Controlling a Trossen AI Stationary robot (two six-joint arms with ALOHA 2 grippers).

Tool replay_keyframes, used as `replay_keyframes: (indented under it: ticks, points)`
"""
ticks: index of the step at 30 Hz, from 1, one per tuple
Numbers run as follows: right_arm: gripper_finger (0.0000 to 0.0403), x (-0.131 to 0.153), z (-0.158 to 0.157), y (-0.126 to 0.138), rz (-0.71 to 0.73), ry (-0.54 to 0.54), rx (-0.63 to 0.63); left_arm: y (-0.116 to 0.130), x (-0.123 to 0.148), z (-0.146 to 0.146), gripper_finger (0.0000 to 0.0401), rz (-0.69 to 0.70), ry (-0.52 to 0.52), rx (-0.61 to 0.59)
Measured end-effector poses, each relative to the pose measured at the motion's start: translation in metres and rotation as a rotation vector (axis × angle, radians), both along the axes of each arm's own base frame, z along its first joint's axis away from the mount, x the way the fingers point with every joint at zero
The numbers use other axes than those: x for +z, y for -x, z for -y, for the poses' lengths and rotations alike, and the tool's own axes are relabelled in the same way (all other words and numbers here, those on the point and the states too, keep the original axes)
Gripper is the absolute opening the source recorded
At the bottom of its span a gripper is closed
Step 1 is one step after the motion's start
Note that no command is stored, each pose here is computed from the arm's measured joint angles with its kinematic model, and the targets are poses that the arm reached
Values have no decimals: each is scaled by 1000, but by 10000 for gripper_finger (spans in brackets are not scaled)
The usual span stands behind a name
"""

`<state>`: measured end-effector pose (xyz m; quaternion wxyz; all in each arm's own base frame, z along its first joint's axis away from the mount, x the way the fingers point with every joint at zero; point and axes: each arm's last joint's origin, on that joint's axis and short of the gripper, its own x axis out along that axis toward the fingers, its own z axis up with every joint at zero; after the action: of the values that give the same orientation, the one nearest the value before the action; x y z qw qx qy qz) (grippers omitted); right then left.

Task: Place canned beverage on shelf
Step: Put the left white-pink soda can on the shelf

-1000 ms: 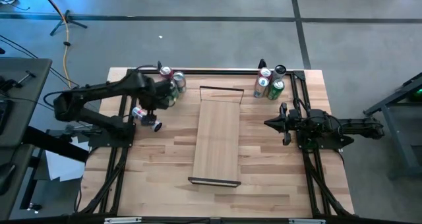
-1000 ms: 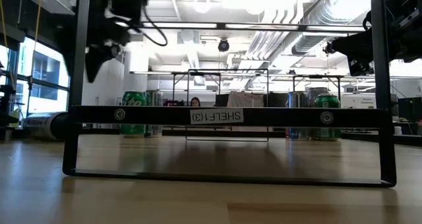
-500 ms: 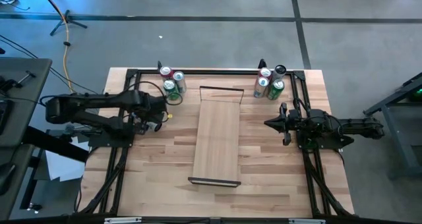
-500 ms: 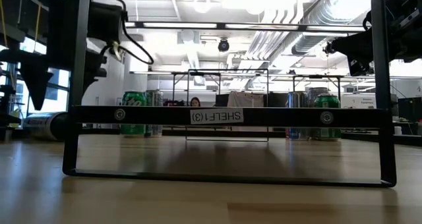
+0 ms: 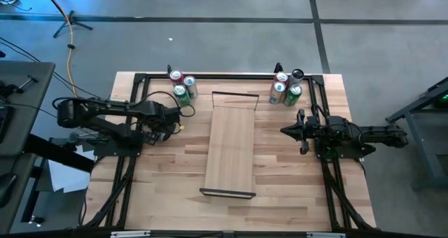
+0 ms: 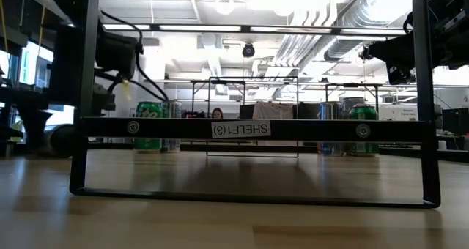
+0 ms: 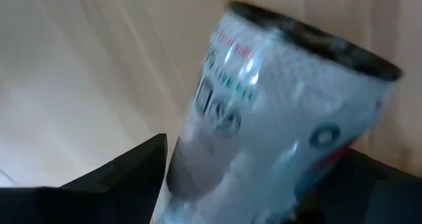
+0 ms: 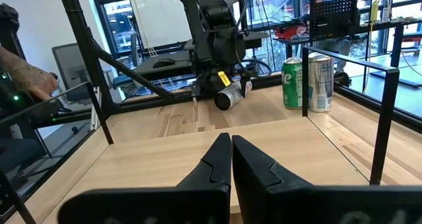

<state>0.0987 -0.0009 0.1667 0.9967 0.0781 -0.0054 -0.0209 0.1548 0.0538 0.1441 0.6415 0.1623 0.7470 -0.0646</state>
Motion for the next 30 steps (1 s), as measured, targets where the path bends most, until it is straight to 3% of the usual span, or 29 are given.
replay_keyframes:
  ticks: [7,15,19,25,30]
  points:
    - [0,0,0,0,0,0,0,-2,-8,-1,299,-46,14,3]
    - [0,0,0,0,0,0,1,-1,-5,0,198,-27,4,-8]
    - [0,0,0,0,0,0,1,-1,2,0,193,-18,3,16]
    - [0,0,0,0,0,0,1,-15,34,-3,193,65,27,76]
    - [0,0,0,0,0,0,4,-28,88,-4,193,237,90,160]
